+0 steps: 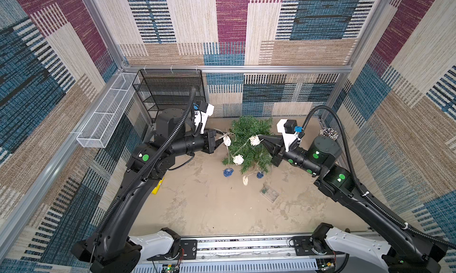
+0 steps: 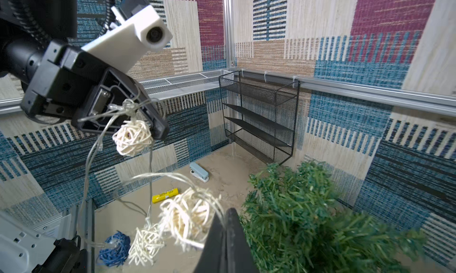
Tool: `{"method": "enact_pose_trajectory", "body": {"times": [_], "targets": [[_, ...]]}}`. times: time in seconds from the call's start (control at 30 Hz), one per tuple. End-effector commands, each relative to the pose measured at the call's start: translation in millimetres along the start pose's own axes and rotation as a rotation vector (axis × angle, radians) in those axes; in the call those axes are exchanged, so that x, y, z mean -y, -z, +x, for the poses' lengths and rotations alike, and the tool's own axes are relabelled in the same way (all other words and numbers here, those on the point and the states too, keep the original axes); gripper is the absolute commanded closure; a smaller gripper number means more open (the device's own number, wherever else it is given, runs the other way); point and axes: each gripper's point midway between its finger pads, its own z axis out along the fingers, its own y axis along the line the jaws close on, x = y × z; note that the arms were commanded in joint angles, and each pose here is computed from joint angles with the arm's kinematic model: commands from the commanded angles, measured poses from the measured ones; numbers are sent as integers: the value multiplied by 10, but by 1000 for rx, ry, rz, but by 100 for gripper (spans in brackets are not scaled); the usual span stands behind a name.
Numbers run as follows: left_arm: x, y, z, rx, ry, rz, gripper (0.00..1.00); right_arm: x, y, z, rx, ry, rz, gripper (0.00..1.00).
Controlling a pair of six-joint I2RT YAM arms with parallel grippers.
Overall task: Remove string lights from the small christmas tree
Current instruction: Remove the light string from the Christmas tree.
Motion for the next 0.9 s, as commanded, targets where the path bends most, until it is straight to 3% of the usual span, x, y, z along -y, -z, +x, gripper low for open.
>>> {"method": "enact_pose_trajectory", "body": {"times": [0.0,0.17,0.47,0.7,0.87], "targets": [[125,-109,-127,61,5,47,100,110,120,-86,7,-32,30,100],[285,-404,-33,65,43,122,100,427,282,-134,-5,-76,148,100],[416,-909,164,67,121,147,98,880,582,-329,18,-108,336,100],[620,-1180,362,-12,118,197,74,1234,735,-518,38,-104,452,100],[707,-1302,523,-57,135,237,45,1490,934,-750,73,-77,553,100]]}}
